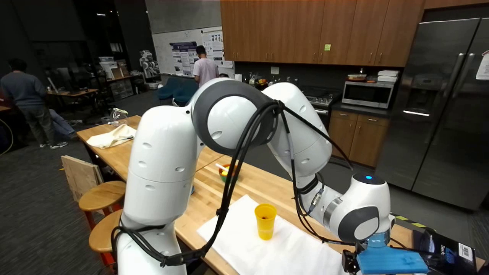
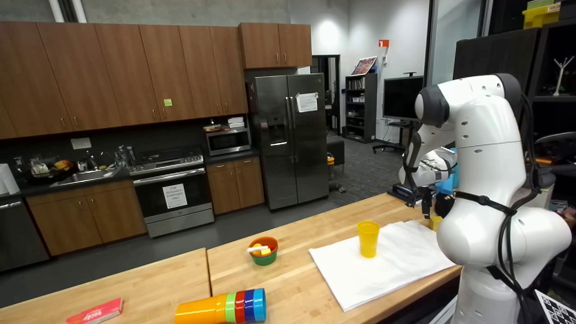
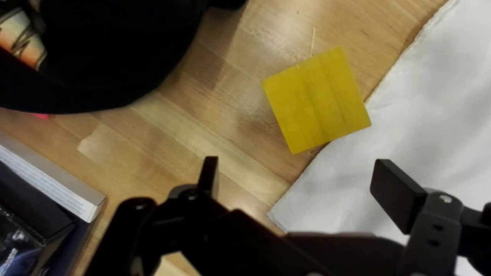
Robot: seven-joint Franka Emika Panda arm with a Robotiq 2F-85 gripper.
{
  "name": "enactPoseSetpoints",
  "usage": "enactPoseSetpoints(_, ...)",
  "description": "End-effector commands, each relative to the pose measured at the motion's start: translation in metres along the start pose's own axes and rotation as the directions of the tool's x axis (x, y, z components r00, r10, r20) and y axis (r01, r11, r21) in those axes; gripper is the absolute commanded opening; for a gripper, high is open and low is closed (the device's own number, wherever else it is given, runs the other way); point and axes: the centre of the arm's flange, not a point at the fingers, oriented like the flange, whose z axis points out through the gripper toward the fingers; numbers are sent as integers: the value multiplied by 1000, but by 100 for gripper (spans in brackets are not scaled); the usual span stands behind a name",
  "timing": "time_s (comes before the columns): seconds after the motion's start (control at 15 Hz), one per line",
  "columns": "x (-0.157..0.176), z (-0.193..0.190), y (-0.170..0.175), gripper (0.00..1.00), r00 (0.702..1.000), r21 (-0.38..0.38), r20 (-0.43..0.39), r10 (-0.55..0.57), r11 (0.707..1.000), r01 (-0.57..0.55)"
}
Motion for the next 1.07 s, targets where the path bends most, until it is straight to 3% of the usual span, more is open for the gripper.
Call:
enactPoseSetpoints(0.0,-14,15,-6,100,998,-39,20,-56,998,57)
enactPoseSetpoints(0.67,-22,25,-5,100,987,-40,50,-152,987,154)
enactPoseSetpoints(1.0,-34,16,-2,100,941,26,-2,-338,941,338)
